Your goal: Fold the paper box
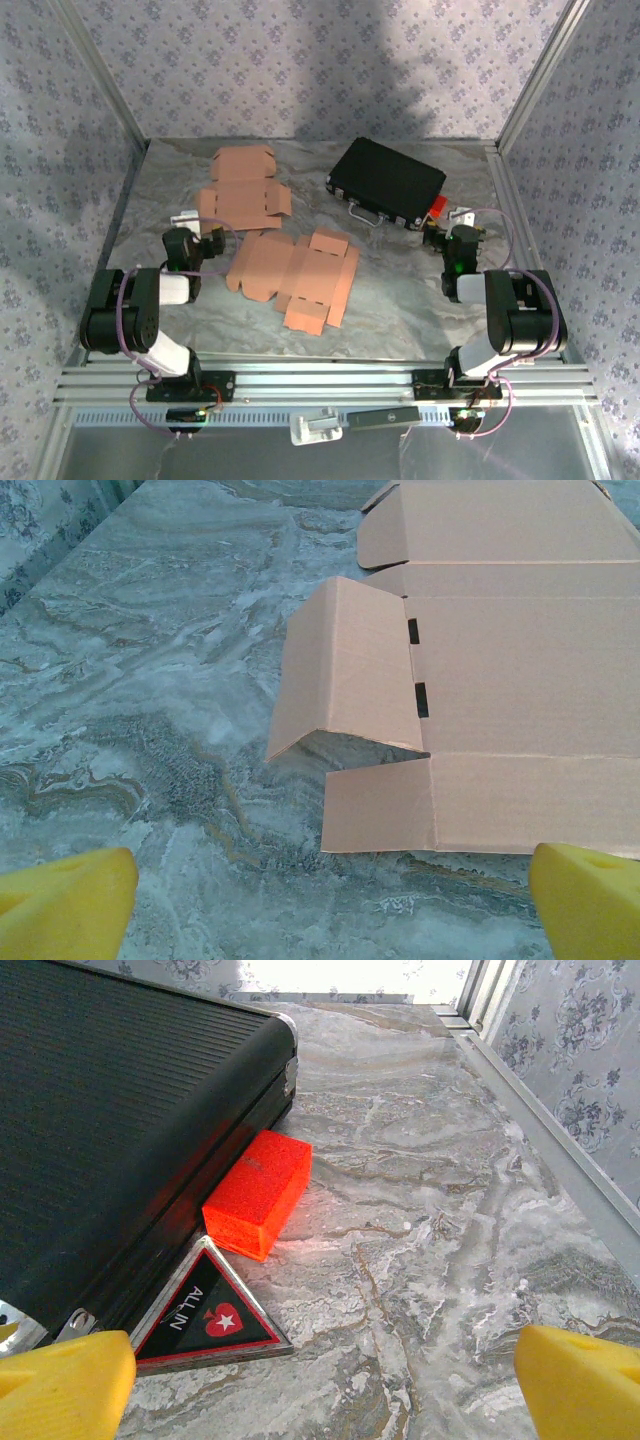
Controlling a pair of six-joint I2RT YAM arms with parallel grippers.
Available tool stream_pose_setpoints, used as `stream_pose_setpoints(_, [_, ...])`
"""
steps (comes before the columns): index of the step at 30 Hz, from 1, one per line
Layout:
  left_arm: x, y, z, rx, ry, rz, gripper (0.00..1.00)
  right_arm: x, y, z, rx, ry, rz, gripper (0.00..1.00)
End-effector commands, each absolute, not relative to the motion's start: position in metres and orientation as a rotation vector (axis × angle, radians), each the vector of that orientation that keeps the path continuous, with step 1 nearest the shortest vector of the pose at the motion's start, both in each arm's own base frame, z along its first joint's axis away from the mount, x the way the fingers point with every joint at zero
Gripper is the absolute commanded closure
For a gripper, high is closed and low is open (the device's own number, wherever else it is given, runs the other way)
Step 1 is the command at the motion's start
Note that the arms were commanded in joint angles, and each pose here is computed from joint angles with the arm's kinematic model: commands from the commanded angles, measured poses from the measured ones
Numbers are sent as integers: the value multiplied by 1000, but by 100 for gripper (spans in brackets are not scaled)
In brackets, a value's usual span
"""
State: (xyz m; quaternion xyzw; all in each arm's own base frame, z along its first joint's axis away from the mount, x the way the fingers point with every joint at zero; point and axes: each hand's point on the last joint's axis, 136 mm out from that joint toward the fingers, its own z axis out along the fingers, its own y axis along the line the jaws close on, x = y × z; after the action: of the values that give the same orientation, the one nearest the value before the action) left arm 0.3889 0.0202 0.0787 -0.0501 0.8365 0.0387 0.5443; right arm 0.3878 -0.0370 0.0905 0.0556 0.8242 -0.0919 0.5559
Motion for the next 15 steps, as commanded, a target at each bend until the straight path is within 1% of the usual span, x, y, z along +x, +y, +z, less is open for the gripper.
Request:
stream_pose_setpoints(1, [396, 22, 90, -118, 1950, 101, 0, 386, -38, 87, 153, 1949, -220, 1])
stream_pose_setpoints(12, [395, 17, 90, -87, 1947, 80, 0, 385, -39, 87, 155, 1950, -222, 1])
stream_pose_setpoints(15, [382, 11, 101, -55, 1868, 66, 0, 384, -35, 94, 134, 1934, -220, 1])
